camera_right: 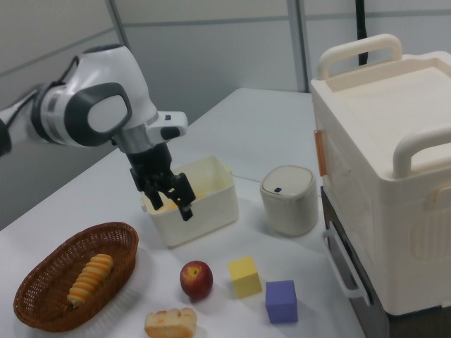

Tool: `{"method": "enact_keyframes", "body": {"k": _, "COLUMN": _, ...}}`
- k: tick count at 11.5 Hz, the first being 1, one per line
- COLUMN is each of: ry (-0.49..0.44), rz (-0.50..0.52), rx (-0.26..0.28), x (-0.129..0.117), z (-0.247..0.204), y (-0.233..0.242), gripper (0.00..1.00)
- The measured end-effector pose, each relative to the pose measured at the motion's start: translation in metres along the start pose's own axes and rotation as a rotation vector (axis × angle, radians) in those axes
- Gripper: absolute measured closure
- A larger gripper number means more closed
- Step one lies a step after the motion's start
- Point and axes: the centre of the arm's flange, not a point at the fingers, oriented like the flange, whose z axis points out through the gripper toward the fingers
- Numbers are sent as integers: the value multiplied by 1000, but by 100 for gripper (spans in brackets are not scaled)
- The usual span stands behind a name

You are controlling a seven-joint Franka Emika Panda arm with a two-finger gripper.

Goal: Put the purple cube on the table

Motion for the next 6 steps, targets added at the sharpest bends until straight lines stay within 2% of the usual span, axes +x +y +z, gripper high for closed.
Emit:
{"method": "enact_keyframes", "body": {"k": 1, "ry": -4, "rz": 26, "rx": 40, "x": -7, "z": -11, "y": 5, "gripper": 0}}
{"method": "enact_keyframes", "body": {"k": 2, "ry": -10, "rz": 48, "rx": 58, "x": -15, "z": -22, "y": 12, "gripper": 0}}
{"method": "enact_keyframes", "body": {"k": 6, "ry": -13, "rz": 66, "rx": 69, "x": -34, "z": -46, "y": 21, "gripper": 0}}
